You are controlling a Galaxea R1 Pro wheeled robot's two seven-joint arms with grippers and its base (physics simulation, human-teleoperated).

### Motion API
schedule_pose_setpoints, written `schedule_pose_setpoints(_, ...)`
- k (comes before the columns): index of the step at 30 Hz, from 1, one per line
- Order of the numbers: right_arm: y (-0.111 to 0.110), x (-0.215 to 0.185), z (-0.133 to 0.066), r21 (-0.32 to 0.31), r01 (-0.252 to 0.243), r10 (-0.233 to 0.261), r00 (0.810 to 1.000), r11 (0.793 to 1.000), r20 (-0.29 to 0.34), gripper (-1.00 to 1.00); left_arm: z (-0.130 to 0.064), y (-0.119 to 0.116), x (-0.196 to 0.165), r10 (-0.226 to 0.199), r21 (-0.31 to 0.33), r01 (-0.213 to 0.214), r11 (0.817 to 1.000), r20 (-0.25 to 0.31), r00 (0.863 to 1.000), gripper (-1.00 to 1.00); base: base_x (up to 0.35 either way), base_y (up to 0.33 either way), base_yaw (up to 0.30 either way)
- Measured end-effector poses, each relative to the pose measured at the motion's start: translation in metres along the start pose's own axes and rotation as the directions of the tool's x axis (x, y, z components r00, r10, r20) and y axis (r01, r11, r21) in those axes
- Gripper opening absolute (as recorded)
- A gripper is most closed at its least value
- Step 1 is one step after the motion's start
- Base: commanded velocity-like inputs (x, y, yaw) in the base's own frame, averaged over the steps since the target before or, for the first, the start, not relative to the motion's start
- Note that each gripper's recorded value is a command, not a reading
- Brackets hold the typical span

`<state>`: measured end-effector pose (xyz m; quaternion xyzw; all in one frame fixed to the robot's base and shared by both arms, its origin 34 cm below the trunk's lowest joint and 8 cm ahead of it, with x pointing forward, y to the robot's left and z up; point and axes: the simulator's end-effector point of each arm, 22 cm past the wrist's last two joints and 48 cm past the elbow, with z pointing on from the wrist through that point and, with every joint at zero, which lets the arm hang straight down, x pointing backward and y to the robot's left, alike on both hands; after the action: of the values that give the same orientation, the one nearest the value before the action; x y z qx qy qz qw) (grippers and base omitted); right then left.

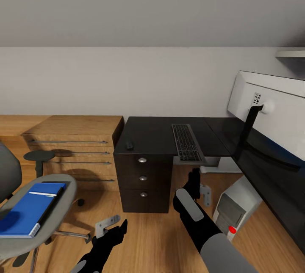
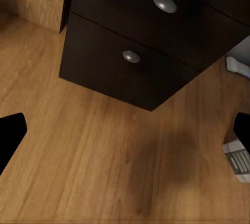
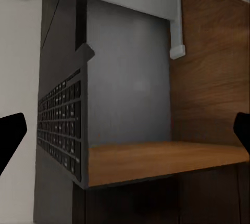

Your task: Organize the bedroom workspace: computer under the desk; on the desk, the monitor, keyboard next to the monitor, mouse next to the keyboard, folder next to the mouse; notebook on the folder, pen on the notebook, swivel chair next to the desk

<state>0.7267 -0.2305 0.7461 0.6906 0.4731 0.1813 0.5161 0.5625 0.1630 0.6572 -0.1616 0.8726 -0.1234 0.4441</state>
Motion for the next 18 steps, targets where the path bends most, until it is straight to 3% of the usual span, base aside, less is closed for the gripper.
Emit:
schedule_pose_setpoints(7, -0.036, -0.007, -0.005, 0.039, 0.071, -0.072, 0.997, 0.997, 0.014, 1.0, -0.001, 0.002, 0.003, 0.004, -0.008, -0.004, 1.0, -0.015, 1.0, 1.0, -0.014, 0.0, 0.0)
schedule_pose_setpoints(14, -0.083, -0.024, -0.023, 0.055, 0.214, -0.216, 0.976, 0.975, 0.024, 1.0, -0.006, 0.001, 0.002, 0.009, -0.016, -0.01, 1.0, -0.036, 0.999, 1.0, -0.002, 0.0, 0.0)
schedule_pose_setpoints(16, -0.119, -0.032, -0.032, 0.078, 0.31, -0.313, 0.95, 0.947, 0.021, 1.0, -0.005, 0.006, 0.012, 0.014, -0.03, -0.016, 0.999, -0.063, 0.998, 1.0, 0.0, 0.0, 0.0)
schedule_pose_setpoints(17, -0.126, -0.034, -0.034, 0.078, 0.342, -0.345, 0.939, 0.936, 0.018, 1.0, -0.006, 0.007, 0.014, 0.015, -0.033, -0.018, 0.999, -0.07, 0.997, 1.0, 0.0, 0.0, 0.0)
schedule_pose_setpoints(18, -0.141, -0.037, -0.038, 0.084, 0.398, -0.4, 0.916, 0.914, 0.012, 1.0, -0.006, 0.009, 0.019, 0.017, -0.04, -0.021, 0.999, -0.084, 0.996, 1.0, 0.0, 0.0, 0.0)
